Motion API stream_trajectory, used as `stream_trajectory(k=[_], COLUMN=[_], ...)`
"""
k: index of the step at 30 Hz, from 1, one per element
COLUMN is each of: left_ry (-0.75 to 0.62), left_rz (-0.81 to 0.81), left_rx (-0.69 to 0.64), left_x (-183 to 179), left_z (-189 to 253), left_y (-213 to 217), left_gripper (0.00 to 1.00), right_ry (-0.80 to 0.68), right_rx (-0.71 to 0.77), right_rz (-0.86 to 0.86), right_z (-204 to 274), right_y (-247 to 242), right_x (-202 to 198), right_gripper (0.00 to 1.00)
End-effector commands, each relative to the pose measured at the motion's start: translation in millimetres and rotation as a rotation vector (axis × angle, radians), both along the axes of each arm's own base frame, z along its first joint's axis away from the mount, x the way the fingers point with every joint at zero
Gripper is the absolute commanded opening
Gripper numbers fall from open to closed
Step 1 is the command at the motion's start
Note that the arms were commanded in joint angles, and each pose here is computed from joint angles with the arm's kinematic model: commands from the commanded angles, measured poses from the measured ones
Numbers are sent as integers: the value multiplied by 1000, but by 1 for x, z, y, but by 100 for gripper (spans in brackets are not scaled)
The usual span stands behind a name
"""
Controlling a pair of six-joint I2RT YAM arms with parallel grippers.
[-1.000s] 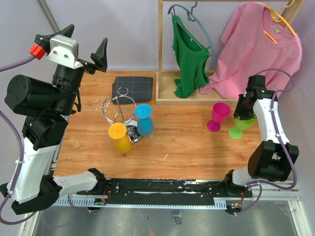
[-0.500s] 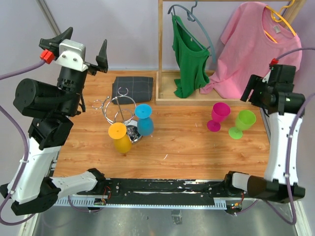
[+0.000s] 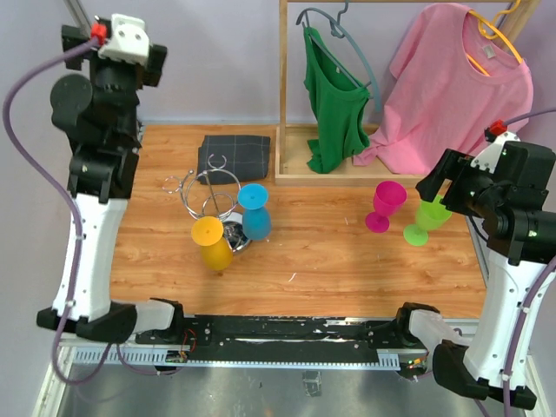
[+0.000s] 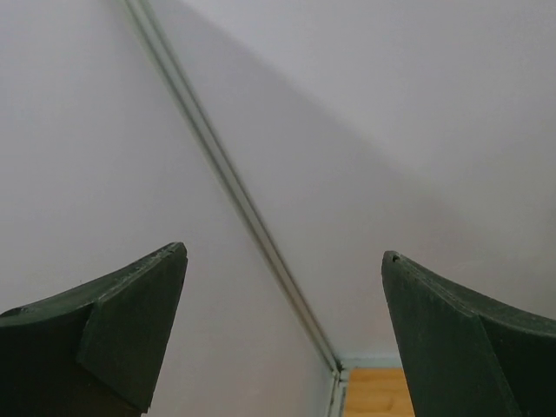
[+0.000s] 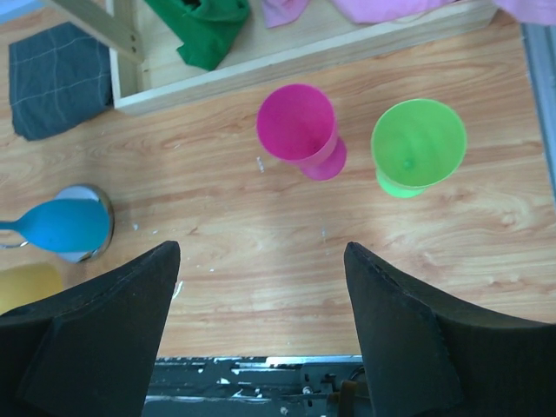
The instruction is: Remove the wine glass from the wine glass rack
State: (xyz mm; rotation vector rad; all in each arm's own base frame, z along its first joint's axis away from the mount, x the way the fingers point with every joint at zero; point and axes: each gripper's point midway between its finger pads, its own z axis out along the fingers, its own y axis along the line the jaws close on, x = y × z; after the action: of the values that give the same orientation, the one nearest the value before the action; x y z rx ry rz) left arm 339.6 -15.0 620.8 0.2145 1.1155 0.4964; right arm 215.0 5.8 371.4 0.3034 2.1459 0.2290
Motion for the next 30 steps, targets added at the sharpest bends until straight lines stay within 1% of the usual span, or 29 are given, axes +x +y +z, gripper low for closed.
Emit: stream_trajectory(k=[1,4,6,9,12,13,16,19,22,24,27,30], left_ry=[144,280,366,511,614,644,690,724,784,787,761,742], left_rz=[-8,-50,-87,-139,-176,-166,-177,-194,-229,-231,-216,-204], left_rx=[-152,-253,-319,-458,-611,-665,-766,-848,-927,-950,-952,-939], left_x=[30,31,21,-5,-34,-42,-68,-82,-92,-96,-96,-93], left_z=[-23,-57,-84,-129,-166,-181,-203,-222,-244,-251,-249,-243], left_y=[36,40,34,22,15,17,12,4,-10,-11,-8,-4], left_gripper=[99,99,99,99,99,99,98,97,97,97,97,96], right_ry=[29,15,9,17,29,33,38,38,54,60,58,68], right_rx=[100,138,163,192,209,218,258,303,314,319,341,367], right_rz=[75,113,138,166,192,203,241,278,315,342,386,441], right_z=[-6,-3,-2,-6,-11,-14,-19,-23,-30,-31,-30,-33], right_y=[22,33,41,49,54,56,65,77,89,99,122,158], right_x=[-14,-23,-29,-37,-41,-42,-42,-42,-42,-42,-37,-32], right_gripper=[78,79,79,80,81,81,81,81,82,82,82,82])
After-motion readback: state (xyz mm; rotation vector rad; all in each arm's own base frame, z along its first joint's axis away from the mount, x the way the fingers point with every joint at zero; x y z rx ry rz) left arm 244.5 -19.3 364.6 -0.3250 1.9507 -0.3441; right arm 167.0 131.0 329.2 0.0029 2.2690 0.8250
